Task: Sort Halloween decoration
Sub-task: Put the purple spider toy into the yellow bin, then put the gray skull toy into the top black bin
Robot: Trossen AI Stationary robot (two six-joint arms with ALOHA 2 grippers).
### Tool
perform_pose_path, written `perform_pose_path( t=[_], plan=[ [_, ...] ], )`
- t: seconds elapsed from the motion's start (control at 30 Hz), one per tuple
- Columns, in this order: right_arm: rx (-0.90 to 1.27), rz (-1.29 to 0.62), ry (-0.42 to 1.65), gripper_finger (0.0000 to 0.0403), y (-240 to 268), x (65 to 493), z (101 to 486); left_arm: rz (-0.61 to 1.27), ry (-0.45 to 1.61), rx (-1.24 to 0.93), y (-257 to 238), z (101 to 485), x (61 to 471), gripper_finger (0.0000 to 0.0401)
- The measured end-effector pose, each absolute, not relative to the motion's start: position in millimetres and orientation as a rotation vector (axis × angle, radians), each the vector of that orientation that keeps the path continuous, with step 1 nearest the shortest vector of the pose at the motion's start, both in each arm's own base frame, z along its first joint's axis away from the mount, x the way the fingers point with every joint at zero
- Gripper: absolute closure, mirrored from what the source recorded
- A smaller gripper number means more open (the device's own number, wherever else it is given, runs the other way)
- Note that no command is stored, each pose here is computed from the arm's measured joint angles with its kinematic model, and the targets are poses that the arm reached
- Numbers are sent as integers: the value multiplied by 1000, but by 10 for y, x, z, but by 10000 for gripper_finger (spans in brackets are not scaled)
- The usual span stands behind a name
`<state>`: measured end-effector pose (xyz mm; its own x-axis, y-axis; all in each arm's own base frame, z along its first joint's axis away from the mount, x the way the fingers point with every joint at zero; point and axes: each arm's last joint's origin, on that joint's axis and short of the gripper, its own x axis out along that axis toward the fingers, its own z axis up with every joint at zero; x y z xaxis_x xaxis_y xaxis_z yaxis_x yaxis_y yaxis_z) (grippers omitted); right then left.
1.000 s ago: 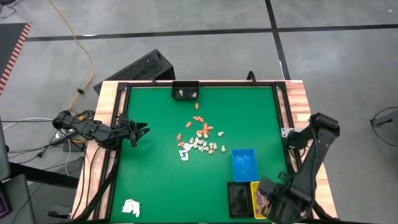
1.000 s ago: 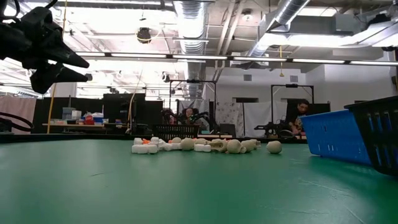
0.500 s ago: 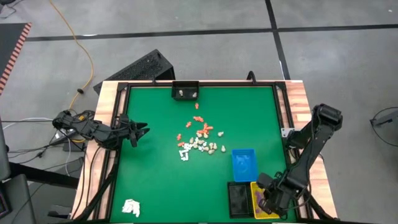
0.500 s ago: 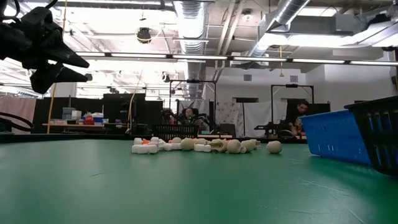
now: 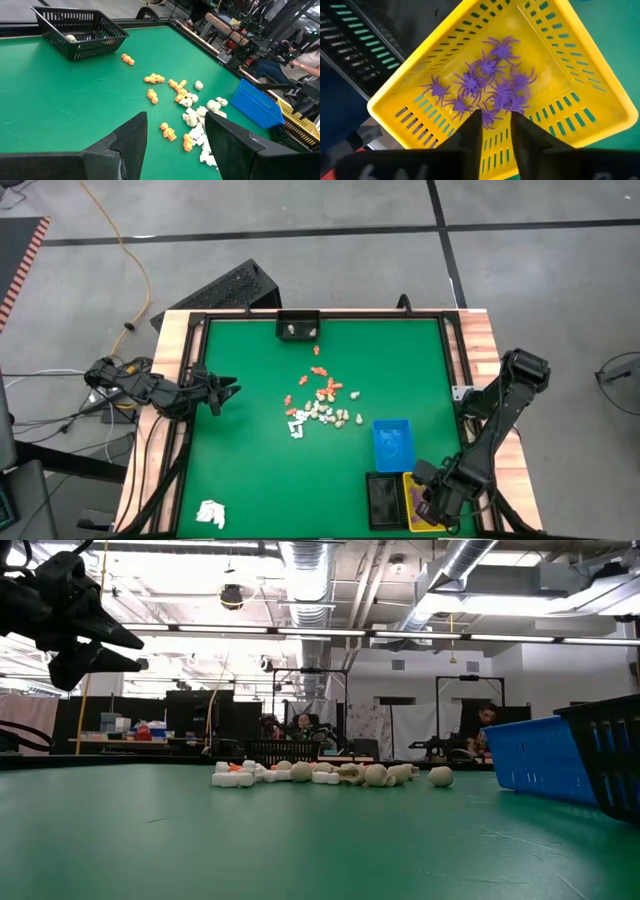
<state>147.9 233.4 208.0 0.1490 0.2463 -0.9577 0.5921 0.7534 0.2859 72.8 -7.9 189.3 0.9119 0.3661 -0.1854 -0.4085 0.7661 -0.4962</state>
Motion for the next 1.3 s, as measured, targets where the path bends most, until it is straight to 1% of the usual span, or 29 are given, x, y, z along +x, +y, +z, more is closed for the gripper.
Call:
perform_pose_path(
  t=[0.2, 0.33, 0.5, 0.73, 0.83, 0.97, 1.03, 1.13, 1.2, 1.3],
  plan=[
    [740, -277, 1458, 232, 2339, 1474, 2081, 421, 80, -557, -79, 1893, 728, 212],
    [753, -263, 1476, 206, 2331, 1469, 2108, 421, 80, -557, -80, 1892, 728, 212],
    [802, -209, 1485, 201, 2262, 1452, 2255, 420, 80, -557, -80, 1892, 728, 212],
    [906, -109, 1394, 212, 2037, 1429, 2601, 417, 82, -557, -81, 1891, 729, 212],
    [950, -71, 1281, 216, 1915, 1440, 2758, 415, 83, -557, -81, 1891, 729, 212],
    [926, 36, 1043, 218, 1756, 1513, 2977, 407, 86, -558, -83, 1891, 729, 212],
    [877, 87, 907, 218, 1672, 1565, 3087, 407, 86, -558, -84, 1891, 730, 212],
    [737, 115, 709, 218, 1521, 1655, 3224, 408, 86, -558, -83, 1891, 729, 212],
    [607, 71, 600, 218, 1404, 1716, 3275, 407, 86, -558, -83, 1891, 729, 212],
    [402, -98, 481, 218, 1209, 1820, 3288, 411, 85, -558, -82, 1891, 729, 212]
  ],
)
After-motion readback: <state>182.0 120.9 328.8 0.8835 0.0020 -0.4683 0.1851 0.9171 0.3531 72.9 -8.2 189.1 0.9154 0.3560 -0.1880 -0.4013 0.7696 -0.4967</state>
